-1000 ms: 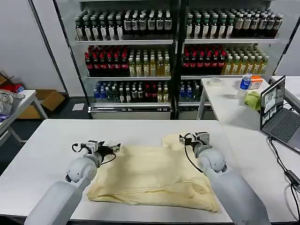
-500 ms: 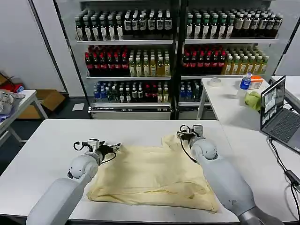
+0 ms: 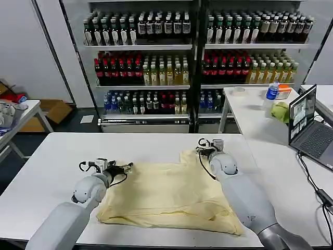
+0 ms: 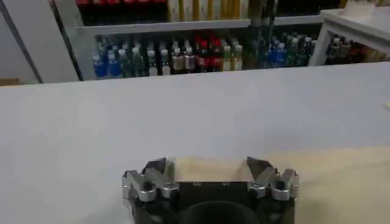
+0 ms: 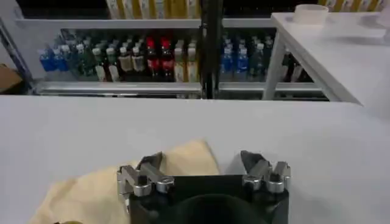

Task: Fold and organize the clothes.

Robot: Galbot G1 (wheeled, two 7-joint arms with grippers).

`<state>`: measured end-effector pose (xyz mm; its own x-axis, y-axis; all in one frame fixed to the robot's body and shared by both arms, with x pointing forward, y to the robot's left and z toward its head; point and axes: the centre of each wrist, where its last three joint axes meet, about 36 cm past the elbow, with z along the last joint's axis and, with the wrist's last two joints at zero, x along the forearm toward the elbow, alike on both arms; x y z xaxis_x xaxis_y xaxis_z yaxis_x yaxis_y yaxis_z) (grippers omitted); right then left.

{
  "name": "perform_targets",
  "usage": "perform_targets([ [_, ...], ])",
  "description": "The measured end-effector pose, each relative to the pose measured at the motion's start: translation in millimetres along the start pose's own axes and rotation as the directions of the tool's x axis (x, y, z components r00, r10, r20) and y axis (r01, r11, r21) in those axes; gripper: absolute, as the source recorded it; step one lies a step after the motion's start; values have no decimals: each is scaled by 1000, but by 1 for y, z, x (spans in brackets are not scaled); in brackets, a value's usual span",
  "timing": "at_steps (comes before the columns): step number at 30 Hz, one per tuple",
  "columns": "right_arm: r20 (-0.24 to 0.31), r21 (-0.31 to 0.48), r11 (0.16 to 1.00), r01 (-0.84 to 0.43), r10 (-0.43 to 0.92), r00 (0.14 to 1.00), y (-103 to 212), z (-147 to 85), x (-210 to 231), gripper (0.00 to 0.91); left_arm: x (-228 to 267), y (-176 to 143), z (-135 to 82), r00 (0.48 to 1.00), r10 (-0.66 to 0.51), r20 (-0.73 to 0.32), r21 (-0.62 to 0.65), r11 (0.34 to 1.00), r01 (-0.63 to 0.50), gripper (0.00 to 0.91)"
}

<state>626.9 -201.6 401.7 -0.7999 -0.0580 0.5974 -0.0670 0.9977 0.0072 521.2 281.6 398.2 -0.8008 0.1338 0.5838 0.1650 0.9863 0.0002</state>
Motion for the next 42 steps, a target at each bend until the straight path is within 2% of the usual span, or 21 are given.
perform_targets([
  [1, -2, -3, 1000, 1, -1, 1000, 0, 0, 0, 0, 1, 0, 1, 1000, 0, 0, 0, 1000, 0, 30],
  [10, -12, -20, 1000, 12, -12, 1000, -1, 5, 0, 0, 5, 2, 7, 1000, 14, -7, 5, 1000, -14, 10],
  [17, 8, -13, 1000, 20, -20, 1000, 0, 9, 5, 0, 7, 1, 7, 1000, 30, -4, 18, 999, -29, 10],
  [21, 39, -5, 1000, 20, -20, 999, 0, 10, 10, 0, 9, 3, 5, 999, 43, 1, 28, 999, -43, 10],
  [33, 181, 26, 999, 42, -46, 982, -5, 1, 53, 0, 28, 11, -6, 997, 61, 40, 40, 997, -63, 10],
  [42, 244, 38, 997, 61, -69, 967, -13, 4, 96, 0, 52, 14, -13, 993, 80, 81, 39, 996, -84, 10],
])
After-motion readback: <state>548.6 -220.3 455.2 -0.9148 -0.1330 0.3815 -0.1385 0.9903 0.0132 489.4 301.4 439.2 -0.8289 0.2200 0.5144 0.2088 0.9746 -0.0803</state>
